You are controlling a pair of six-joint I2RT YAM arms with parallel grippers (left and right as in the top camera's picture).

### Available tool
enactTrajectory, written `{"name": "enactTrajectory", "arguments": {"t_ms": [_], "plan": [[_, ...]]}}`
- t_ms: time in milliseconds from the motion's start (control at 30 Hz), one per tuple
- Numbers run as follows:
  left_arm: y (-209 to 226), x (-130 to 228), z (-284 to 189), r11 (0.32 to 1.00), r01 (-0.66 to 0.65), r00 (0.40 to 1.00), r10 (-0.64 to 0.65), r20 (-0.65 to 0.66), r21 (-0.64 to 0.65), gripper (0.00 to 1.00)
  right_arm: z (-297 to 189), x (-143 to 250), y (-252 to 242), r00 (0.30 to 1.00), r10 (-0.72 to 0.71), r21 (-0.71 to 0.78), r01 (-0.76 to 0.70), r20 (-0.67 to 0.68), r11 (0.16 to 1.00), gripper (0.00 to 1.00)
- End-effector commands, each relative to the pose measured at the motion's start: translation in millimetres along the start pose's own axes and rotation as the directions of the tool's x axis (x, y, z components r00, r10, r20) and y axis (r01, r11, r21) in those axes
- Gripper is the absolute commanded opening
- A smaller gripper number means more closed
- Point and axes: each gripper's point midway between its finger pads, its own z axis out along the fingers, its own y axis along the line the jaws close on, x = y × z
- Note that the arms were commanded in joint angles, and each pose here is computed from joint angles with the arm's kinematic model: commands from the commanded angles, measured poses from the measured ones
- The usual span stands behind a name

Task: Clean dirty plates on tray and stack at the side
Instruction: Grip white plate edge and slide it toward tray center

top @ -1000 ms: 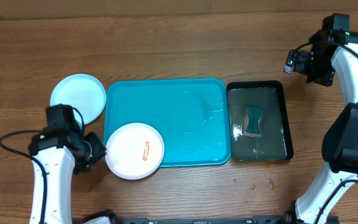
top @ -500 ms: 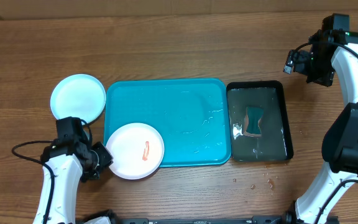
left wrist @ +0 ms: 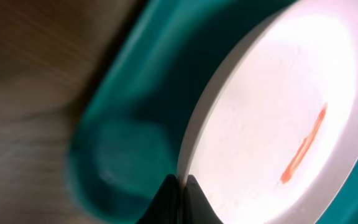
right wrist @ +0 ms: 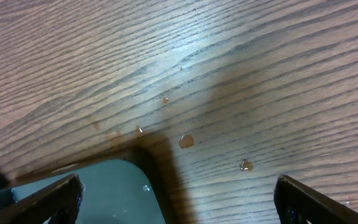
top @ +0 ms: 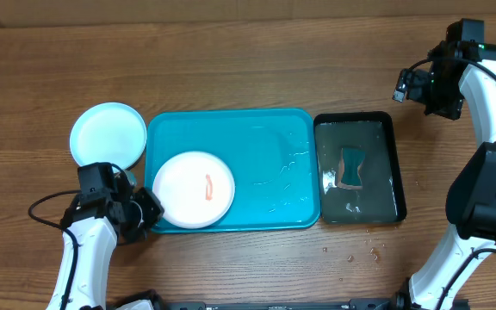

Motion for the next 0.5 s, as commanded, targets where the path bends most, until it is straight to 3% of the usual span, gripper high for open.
{"name": "enactTrajectory", "arguments": {"t_ms": [0, 167, 467], "plan": [[-36.8, 0.6, -3.9, 0.981, 0.029, 0.999, -0.023, -0.032, 0.191, 0.04, -5.2, -5.9, -0.7, 1.0, 0.001, 0.004, -0.001, 0.021, 1.0, 1.0], [-58.0, -13.2, -2.4, 0.971, 0.016, 0.999, -0.024, 0.029, 0.237, 0.04, -5.2, -5.9, -0.7, 1.0, 0.001, 0.004, -0.001, 0.021, 1.0, 1.0], [-82.1, -7.4, 14.4, 0.991, -0.014, 0.992, -0.003, 0.124, 0.13, 0.04, -5.2, -5.9, -0.7, 1.0, 0.001, 0.004, -0.001, 0.021, 1.0, 1.0]]}}
